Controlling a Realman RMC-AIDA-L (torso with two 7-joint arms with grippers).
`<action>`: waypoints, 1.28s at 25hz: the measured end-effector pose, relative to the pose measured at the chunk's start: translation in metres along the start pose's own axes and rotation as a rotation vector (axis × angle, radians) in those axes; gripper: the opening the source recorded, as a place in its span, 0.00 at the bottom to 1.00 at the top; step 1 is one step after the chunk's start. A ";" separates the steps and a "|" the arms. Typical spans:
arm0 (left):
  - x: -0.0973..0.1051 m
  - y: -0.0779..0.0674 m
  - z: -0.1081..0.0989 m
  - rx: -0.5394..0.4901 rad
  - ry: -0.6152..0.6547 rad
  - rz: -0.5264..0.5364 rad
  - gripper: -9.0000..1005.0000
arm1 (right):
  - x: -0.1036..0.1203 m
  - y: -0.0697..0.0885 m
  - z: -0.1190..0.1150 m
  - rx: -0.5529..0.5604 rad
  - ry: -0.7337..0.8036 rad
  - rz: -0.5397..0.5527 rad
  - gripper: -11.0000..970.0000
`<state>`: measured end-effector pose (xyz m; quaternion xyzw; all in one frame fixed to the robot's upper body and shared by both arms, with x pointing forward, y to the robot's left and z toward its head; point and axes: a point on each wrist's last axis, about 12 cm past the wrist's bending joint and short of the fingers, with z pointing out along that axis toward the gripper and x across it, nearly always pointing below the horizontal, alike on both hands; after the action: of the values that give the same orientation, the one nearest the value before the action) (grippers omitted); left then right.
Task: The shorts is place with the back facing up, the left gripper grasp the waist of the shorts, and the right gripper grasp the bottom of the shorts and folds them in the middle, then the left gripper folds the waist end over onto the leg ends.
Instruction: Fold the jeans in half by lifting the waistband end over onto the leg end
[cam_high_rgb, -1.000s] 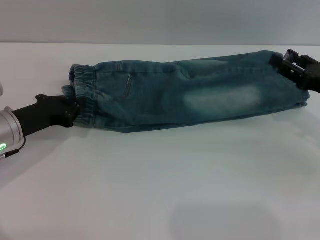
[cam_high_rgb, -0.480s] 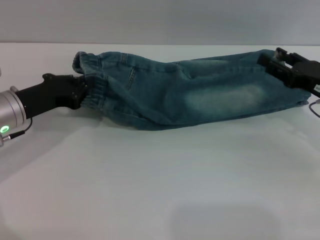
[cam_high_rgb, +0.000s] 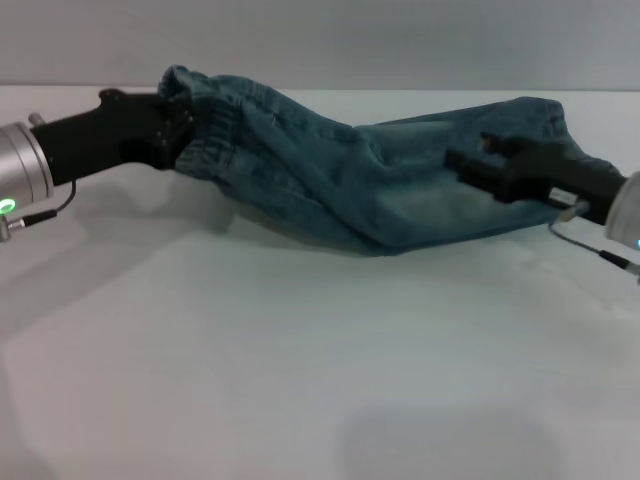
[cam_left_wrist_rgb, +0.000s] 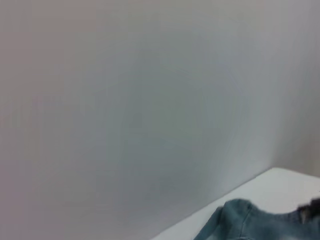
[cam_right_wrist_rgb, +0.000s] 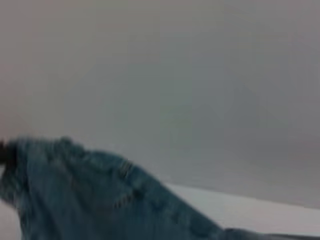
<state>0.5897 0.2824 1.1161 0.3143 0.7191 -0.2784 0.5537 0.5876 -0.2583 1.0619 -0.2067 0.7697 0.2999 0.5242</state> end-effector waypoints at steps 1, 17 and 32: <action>-0.005 0.000 0.000 0.007 -0.007 0.004 0.10 | 0.000 0.002 0.003 -0.006 0.016 -0.013 0.66; -0.041 -0.003 -0.003 0.095 -0.060 0.011 0.10 | 0.009 0.014 0.019 -0.036 0.130 -0.099 0.66; -0.045 -0.011 -0.002 0.160 -0.071 -0.005 0.09 | -0.003 0.044 0.052 -0.177 0.181 -0.130 0.66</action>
<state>0.5886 0.2698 1.1607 0.3456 0.6755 -0.3473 0.5511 0.5962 -0.1904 1.0616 -0.3278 0.7693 0.3121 0.4509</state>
